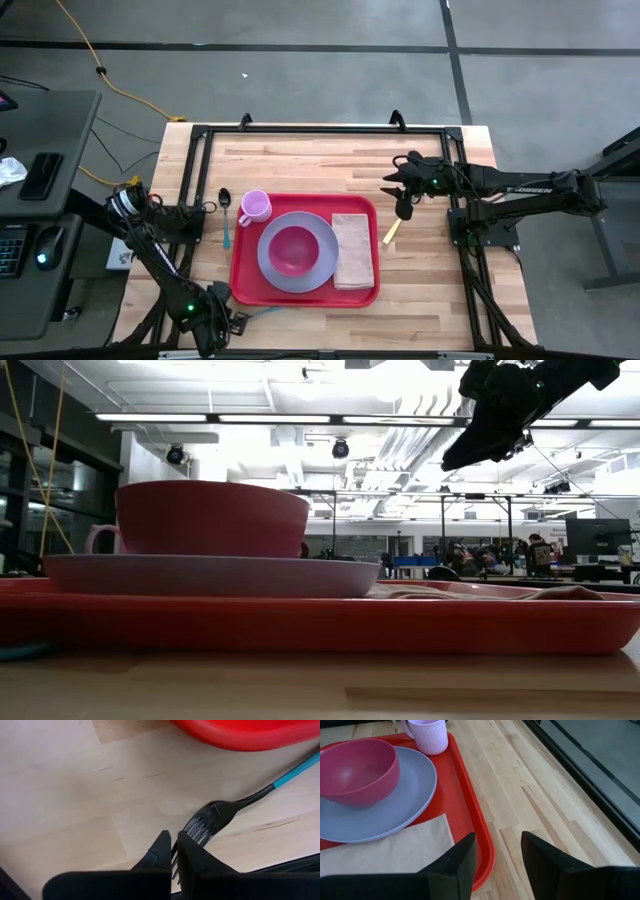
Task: Set up tray
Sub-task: Put the blue fork on the gray napkin
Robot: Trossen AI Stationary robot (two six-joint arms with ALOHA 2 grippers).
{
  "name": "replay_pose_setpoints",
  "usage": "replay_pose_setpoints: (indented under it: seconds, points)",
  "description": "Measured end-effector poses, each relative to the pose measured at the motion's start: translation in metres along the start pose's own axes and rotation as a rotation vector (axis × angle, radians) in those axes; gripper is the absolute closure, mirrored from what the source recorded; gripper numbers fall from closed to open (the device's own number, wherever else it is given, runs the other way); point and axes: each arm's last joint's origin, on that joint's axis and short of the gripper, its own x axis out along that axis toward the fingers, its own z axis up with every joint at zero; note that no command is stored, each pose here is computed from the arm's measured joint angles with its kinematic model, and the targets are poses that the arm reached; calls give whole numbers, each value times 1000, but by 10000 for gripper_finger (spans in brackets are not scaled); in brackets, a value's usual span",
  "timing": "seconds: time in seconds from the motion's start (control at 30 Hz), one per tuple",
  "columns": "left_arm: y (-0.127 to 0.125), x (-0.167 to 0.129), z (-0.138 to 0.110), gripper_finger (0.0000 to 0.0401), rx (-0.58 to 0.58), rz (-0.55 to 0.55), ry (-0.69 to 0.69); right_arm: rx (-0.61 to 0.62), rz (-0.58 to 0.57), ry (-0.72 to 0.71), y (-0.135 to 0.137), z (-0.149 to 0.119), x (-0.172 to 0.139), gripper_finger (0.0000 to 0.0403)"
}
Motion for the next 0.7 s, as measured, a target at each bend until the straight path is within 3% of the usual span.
replay_pose_setpoints:
  seconds: [0.5,0.7]
  points:
    - [13,-15,-6,391,52,71,91,9,1,-7,0,1,0,267]
    - [13,-16,-5,367,49,76,85,10,-1,-10,0,1,0,267]
